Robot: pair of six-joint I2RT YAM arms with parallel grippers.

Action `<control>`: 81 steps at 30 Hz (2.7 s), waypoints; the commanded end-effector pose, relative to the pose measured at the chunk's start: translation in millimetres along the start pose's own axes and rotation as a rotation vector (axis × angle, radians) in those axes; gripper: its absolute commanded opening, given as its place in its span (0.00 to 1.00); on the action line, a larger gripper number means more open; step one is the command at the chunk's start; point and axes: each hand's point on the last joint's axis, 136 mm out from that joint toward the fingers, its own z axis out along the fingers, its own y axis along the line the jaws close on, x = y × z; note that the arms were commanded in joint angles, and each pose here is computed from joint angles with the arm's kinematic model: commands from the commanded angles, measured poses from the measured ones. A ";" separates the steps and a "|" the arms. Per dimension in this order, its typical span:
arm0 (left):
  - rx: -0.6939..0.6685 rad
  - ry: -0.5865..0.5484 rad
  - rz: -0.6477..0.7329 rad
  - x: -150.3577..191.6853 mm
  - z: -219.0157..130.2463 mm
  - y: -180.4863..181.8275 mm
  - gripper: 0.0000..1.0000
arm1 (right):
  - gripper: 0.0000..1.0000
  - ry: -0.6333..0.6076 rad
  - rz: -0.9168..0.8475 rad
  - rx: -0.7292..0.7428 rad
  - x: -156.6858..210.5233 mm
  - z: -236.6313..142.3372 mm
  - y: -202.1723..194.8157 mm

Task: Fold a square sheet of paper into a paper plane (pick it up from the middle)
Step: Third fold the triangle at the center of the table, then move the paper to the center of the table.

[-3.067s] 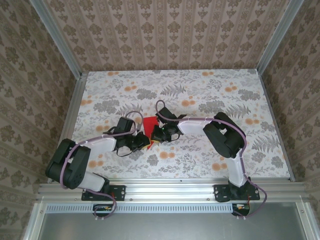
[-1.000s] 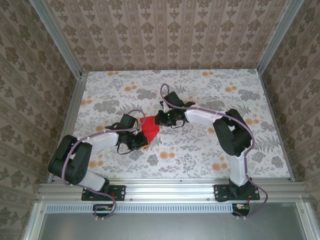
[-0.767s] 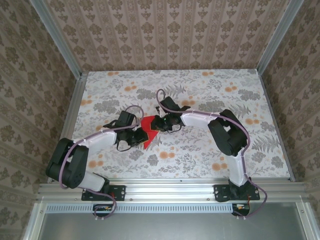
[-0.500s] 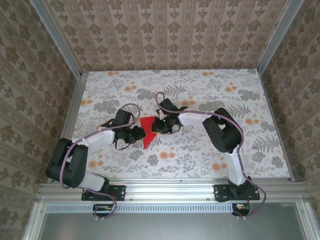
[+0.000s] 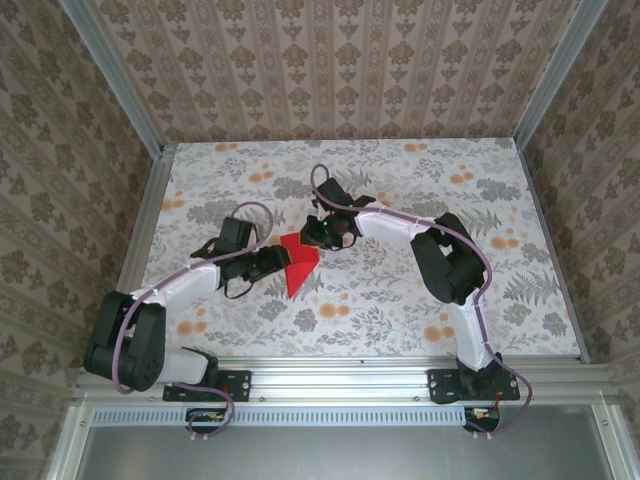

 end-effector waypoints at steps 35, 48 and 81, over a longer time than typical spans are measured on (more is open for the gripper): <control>-0.179 0.093 0.155 6.2 19.7 -5.5 0.70 | 0.77 -0.223 0.000 0.003 -1.6 -67.2 -22.5; -0.242 0.137 0.197 0.7 33.9 2.6 0.50 | 0.78 -0.261 0.015 -0.022 -0.9 -74.7 -22.7; -0.308 0.167 0.186 3.7 42.1 17.5 0.32 | 0.47 -0.017 0.119 -0.191 47.9 6.1 -8.6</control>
